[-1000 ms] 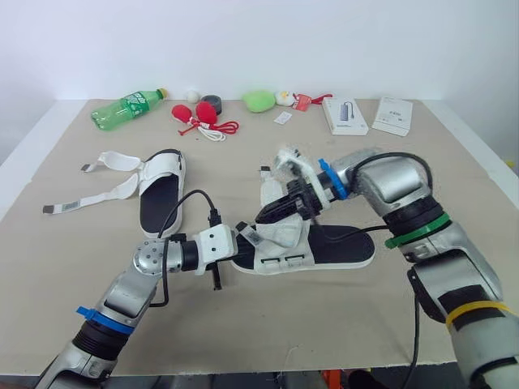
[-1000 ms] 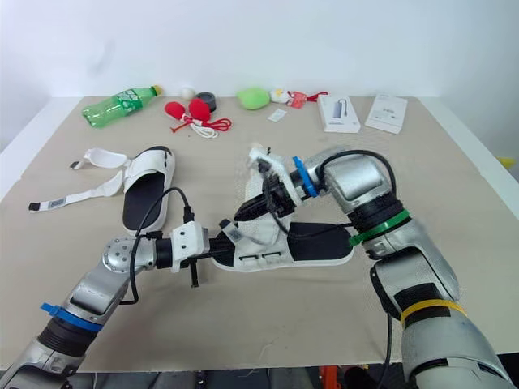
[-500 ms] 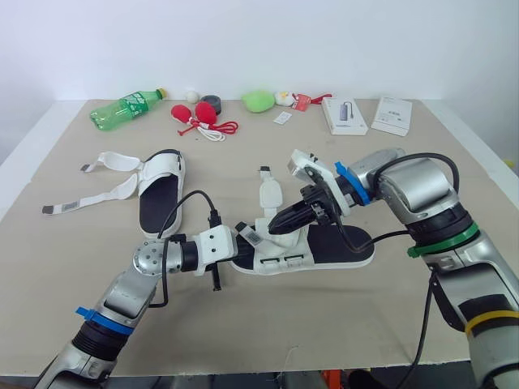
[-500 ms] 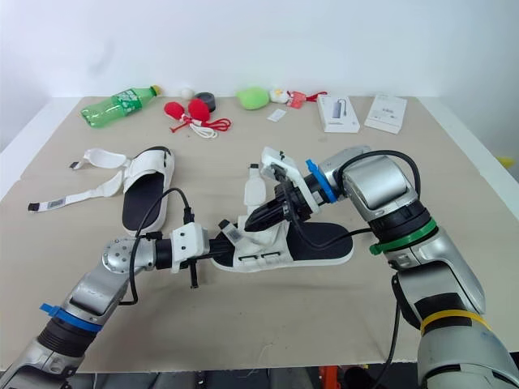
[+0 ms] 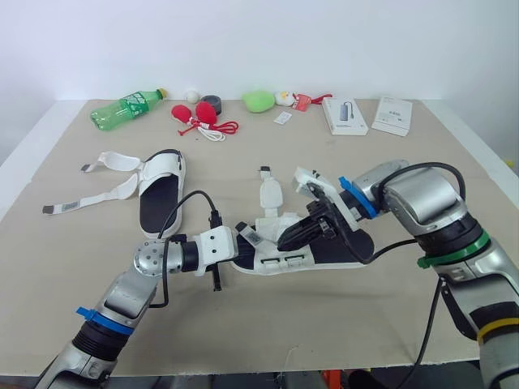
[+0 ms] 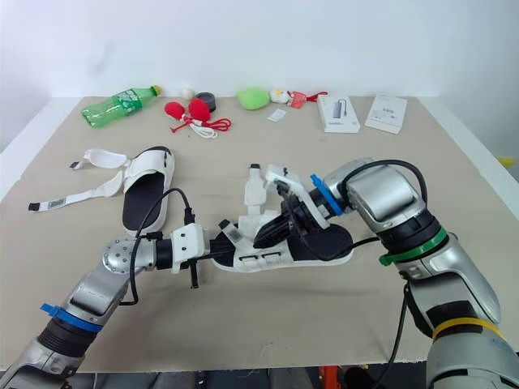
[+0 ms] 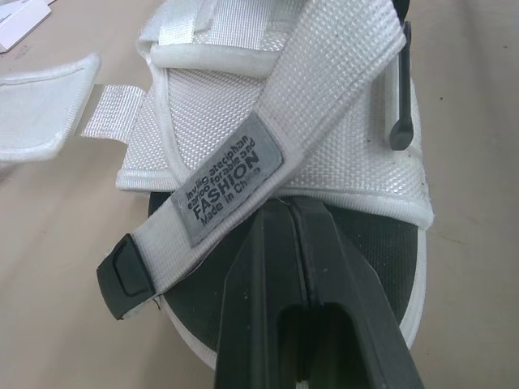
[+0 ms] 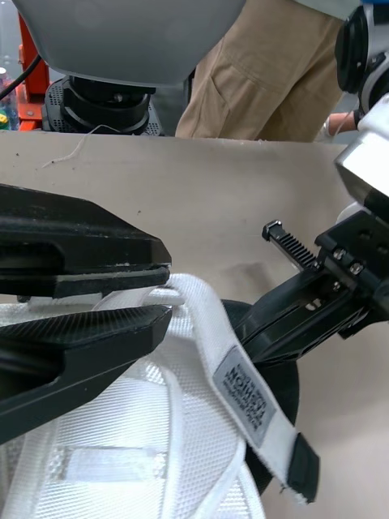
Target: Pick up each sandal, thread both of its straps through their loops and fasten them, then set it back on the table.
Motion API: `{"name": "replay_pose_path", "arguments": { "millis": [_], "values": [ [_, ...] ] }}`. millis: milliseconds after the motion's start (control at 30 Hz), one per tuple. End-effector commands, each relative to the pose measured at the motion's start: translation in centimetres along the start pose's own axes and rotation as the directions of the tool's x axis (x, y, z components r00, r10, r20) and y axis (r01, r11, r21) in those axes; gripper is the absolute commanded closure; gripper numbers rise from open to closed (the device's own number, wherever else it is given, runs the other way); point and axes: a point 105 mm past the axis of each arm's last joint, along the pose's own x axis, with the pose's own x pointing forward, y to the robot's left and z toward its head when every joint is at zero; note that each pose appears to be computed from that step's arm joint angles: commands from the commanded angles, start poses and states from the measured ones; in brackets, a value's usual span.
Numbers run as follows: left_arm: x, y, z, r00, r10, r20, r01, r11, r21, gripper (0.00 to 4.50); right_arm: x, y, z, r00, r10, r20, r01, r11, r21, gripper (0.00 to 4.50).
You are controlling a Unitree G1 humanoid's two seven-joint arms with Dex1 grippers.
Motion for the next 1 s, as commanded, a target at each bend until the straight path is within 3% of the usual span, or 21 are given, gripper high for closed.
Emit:
{"name": "replay_pose_path", "arguments": {
  "millis": [33, 533, 600, 667, 733, 867, 1000],
  "values": [
    [0.5, -0.9, 0.2, 0.999, -0.038, 0.007, 0.038, 0.999, 0.01, 4.5, 0.1, 0.2, 0.2, 1.0, -0.001, -0.003, 0.001, 1.0, -0.011, 3.86],
    [0.7, -1.2, 0.2, 0.999, -0.034, 0.012, 0.034, 0.999, 0.006, 4.5, 1.7, 0.2, 0.0, 0.996, 0.061, -0.07, -0.062, 0.998, -0.012, 3.86],
    [0.7, -1.3, 0.2, 0.999, -0.034, 0.013, 0.033, 0.999, 0.005, 4.5, 1.8, 0.2, 0.3, 0.996, 0.065, -0.063, -0.066, 0.998, -0.018, 4.41],
    [0.7, -1.3, 0.2, 0.999, -0.033, 0.012, 0.033, 0.999, 0.004, 4.5, 1.7, 0.1, 1.0, 0.997, 0.068, -0.025, -0.069, 0.996, -0.05, 4.47],
    [0.6, -1.4, 0.2, 0.999, -0.034, 0.01, 0.033, 0.999, 0.004, 4.5, 1.4, 0.3, 2.1, 0.996, 0.08, 0.029, -0.075, 0.989, -0.126, 4.47],
    [0.5, -1.3, 0.1, 0.999, -0.032, 0.007, 0.032, 0.999, 0.007, 4.5, 0.1, 1.4, 4.9, 0.969, 0.136, 0.206, -0.031, 0.895, -0.444, 4.47],
    [0.4, -1.2, 0.1, 1.0, -0.029, 0.007, 0.029, 1.0, 0.005, 4.5, -0.8, 1.7, 4.5, 0.954, 0.143, 0.264, 0.056, 0.78, -0.624, 4.47]
  ]
}}
